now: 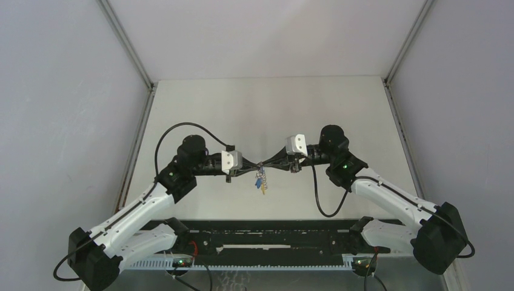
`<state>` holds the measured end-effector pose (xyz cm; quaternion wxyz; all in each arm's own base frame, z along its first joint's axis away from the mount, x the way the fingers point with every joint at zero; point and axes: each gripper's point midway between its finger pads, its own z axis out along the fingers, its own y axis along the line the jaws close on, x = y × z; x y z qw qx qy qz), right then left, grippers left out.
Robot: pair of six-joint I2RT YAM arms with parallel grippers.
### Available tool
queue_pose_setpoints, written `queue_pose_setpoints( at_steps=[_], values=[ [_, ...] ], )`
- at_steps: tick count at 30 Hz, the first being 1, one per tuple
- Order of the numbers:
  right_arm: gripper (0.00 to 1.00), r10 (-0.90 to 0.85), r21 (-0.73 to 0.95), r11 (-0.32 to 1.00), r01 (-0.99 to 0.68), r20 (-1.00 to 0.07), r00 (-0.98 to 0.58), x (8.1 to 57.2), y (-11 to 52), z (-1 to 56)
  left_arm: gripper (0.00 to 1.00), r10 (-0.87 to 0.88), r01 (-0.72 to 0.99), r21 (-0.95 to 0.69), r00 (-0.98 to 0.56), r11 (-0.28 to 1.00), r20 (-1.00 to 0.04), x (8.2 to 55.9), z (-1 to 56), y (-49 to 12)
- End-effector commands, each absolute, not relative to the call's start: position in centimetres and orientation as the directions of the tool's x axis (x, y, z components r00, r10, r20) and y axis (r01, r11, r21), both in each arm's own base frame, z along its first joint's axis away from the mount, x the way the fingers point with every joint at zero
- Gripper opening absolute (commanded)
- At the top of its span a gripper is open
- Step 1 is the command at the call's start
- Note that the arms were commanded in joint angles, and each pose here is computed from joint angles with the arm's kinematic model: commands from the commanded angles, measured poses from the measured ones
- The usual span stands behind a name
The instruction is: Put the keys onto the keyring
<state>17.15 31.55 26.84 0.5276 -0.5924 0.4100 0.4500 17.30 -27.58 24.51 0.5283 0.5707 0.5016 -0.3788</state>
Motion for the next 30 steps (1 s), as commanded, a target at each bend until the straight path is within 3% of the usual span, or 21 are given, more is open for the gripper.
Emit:
queue_pose_setpoints(
  at_steps=[1,30],
  values=[
    [0.0,0.052,-0.332,-0.101,-0.938,-0.943,0.328,16.75,31.67,29.85,0.0,0.106,0.952,0.298,0.289,0.077,-0.951,17.75,28.32,-28.06],
    [0.0,0.02,-0.309,-0.109,-0.945,-0.951,0.309,17.02,32.23,29.08,0.0,0.086,0.95,0.302,0.295,0.084,-0.952,17.62,28.83,-28.05]
  ],
)
